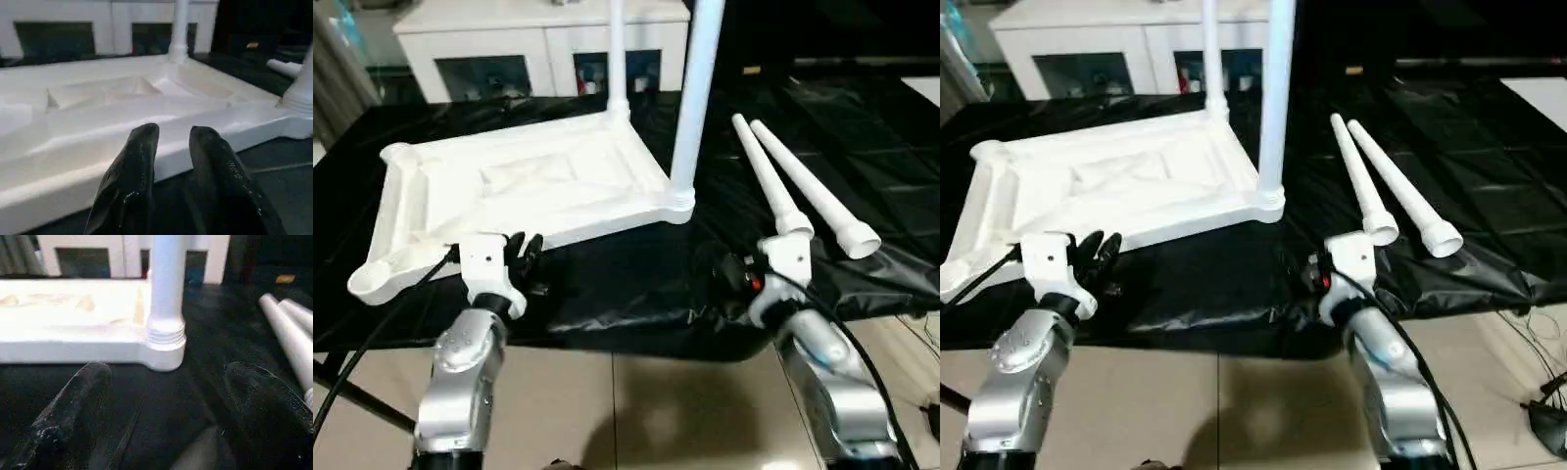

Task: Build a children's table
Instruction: Rotate table base

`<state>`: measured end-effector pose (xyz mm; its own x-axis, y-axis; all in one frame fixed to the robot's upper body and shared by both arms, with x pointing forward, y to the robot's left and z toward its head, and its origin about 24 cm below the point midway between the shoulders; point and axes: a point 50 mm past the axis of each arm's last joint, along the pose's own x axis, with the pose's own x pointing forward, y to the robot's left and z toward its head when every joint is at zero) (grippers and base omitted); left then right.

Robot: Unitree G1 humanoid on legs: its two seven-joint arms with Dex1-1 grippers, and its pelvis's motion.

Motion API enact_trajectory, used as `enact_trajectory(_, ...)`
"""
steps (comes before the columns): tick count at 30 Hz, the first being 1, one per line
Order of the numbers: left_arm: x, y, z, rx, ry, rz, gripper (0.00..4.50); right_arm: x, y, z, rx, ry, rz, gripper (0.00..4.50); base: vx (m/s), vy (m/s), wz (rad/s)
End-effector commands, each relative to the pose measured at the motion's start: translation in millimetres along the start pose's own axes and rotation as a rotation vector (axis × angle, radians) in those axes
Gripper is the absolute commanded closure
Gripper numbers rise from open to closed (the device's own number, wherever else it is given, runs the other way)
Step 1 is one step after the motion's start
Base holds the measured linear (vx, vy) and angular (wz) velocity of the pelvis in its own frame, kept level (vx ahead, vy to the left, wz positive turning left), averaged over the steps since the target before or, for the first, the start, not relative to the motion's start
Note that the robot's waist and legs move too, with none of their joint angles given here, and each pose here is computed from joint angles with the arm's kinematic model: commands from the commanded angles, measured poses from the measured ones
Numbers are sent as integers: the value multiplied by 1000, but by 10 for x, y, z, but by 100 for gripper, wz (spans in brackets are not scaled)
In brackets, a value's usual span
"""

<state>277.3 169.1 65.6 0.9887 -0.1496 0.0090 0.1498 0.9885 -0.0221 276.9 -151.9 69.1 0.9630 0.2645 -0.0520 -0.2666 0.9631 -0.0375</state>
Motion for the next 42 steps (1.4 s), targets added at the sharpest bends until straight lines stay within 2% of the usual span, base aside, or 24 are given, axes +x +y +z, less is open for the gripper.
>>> enact_trajectory(1, 9, -52, 33, 15, -12, -10, 311, 20, -18, -4, -4, 5, -24, 46, 0, 0, 0)
enact_trajectory(16, 50, -160, 30, 74, -6, -45, 311, 70, -7, -34, -9, 4, -28, 46, 28, 2, -2)
enact_trajectory(31, 124, -196, 27, 71, 3, -61, 311, 98, 0, -40, -13, -4, -12, 46, 83, 10, 3)
enact_trajectory(42, 148, -190, 14, 60, 10, -60, 311, 114, 6, -37, -25, -8, -1, 46, 0, 0, 0)
